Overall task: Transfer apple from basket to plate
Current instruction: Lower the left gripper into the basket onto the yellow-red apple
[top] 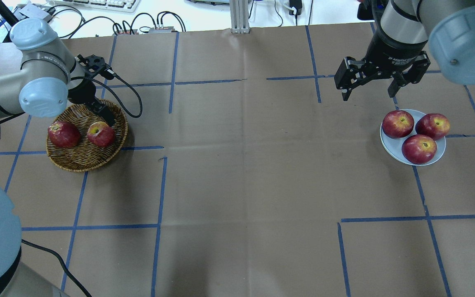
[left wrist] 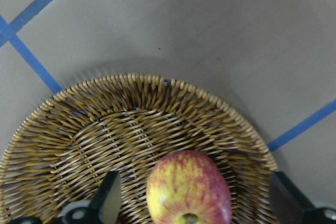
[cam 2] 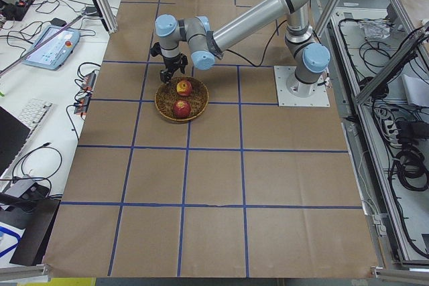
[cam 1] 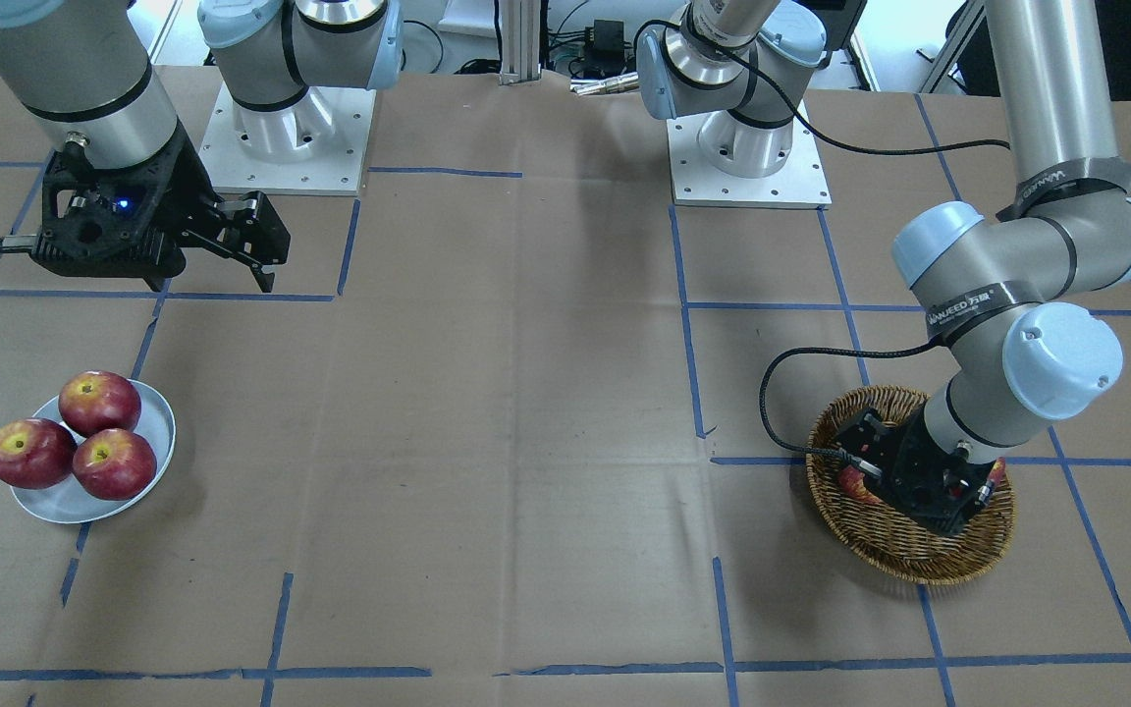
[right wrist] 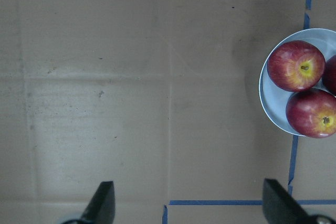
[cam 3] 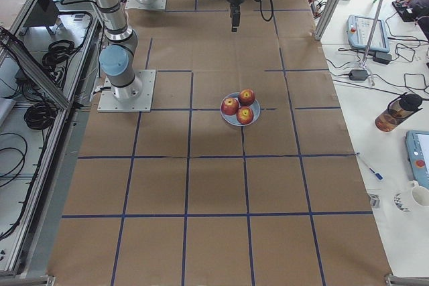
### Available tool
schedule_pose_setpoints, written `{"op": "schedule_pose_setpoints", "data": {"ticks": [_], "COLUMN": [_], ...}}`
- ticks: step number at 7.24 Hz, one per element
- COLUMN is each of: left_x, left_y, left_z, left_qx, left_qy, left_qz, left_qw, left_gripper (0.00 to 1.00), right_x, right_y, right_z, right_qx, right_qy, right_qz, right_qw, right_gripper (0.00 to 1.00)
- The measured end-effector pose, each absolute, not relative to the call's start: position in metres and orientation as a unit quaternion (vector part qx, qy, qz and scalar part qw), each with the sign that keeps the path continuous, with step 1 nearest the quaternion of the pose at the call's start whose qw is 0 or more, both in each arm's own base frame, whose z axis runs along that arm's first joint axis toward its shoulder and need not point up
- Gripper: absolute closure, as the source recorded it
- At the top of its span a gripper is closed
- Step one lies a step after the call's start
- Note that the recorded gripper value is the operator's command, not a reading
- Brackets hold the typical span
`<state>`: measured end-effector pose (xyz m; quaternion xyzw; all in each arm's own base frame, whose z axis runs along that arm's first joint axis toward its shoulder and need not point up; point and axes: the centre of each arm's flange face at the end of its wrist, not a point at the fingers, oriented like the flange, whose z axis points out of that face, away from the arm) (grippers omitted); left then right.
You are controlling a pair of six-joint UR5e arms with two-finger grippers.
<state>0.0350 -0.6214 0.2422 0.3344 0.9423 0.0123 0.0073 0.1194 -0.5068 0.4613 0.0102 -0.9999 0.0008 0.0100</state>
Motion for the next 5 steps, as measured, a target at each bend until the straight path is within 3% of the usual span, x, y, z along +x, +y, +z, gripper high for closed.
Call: {"op": "schedule_pose_setpoints", "data": {"ticks": [5], "left_x": [0.053], "left_y": [-0.607], "left_z": [0.206], "left_qx": [0.322], "left_qy": [0.946], "left_qz": [0.041], "left_qw": [-0.016], "left_gripper": [0.01], "right_x": [0.119], "right_y": [-0.507], "right_z": [0.461], "right_qx": [0.01], "right_qy": [-1.0], "right_qz": [0.001], "right_qw": [0.01], "right_gripper": [0.0]}}
